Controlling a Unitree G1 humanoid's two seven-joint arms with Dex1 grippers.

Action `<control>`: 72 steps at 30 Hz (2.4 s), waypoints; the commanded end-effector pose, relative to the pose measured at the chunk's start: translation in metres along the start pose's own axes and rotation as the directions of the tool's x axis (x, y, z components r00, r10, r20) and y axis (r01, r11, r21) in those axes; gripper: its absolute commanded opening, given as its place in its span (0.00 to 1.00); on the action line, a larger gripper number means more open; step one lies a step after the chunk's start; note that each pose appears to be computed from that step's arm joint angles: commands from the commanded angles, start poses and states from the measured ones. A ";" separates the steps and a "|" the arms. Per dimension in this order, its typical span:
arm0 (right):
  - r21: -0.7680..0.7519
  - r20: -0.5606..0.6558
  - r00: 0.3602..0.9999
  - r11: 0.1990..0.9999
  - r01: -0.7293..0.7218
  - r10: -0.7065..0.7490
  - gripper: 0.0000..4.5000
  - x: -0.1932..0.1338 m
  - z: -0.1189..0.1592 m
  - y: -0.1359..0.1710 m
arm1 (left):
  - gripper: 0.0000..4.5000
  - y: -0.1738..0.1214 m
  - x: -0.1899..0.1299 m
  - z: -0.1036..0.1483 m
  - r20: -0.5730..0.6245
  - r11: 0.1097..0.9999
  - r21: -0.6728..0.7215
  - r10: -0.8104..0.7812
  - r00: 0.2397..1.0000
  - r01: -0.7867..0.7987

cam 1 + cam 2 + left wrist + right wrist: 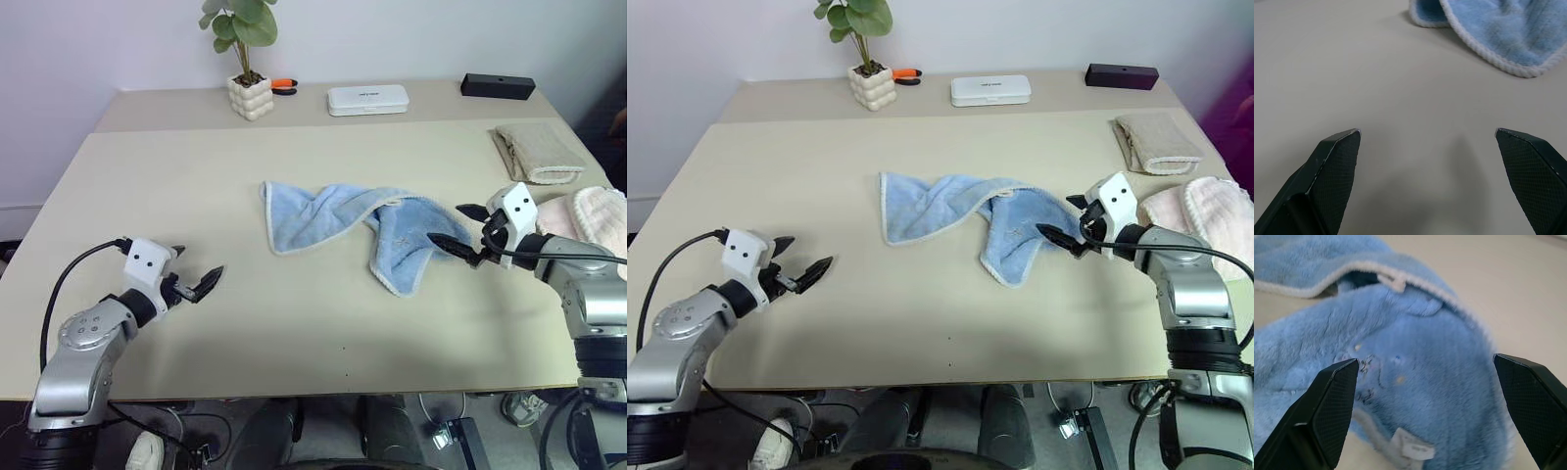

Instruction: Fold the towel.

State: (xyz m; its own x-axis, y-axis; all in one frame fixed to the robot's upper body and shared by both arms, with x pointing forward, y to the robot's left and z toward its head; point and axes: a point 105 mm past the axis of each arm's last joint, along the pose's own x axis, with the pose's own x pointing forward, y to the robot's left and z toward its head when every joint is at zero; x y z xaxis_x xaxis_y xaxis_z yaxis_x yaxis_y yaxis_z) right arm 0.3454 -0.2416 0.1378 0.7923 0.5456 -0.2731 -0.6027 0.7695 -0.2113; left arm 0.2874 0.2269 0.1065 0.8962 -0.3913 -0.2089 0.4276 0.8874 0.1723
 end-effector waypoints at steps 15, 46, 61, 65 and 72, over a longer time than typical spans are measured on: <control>-0.050 0.113 0.992 0.997 0.062 -0.056 0.99 0.015 0.031 -0.001 | 1.00 -0.003 0.004 0.020 0.060 0.999 0.042 -0.005 0.998 0.003; -0.014 0.247 0.964 0.994 0.108 -0.102 1.00 0.013 0.065 0.026 | 0.71 -0.061 0.118 0.021 -0.211 0.730 0.397 -0.517 0.829 0.556; -0.096 0.069 0.980 0.977 0.191 -0.185 1.00 0.004 0.043 -0.007 | 0.01 -0.026 0.104 0.067 0.017 0.840 0.390 -0.416 0.909 0.377; -0.123 -0.029 0.984 0.977 0.172 -0.176 1.00 0.004 0.027 -0.017 | 0.01 -0.022 0.086 0.067 0.016 0.849 0.383 -0.400 0.916 0.364; -0.043 -0.177 0.966 0.982 0.184 -0.189 1.00 0.014 -0.003 -0.041 | 0.01 -0.020 0.068 0.052 -0.013 0.879 0.340 -0.351 0.936 0.334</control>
State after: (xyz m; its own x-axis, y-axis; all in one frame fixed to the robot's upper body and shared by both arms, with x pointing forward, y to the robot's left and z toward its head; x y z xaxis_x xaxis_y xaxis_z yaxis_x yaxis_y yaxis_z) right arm 0.3756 -0.2680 0.1280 0.8498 0.3200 -0.4188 -0.4567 0.8437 -0.2821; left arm 0.3459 0.1682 0.1217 0.6659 -0.6756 -0.3166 0.7419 0.5546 0.3769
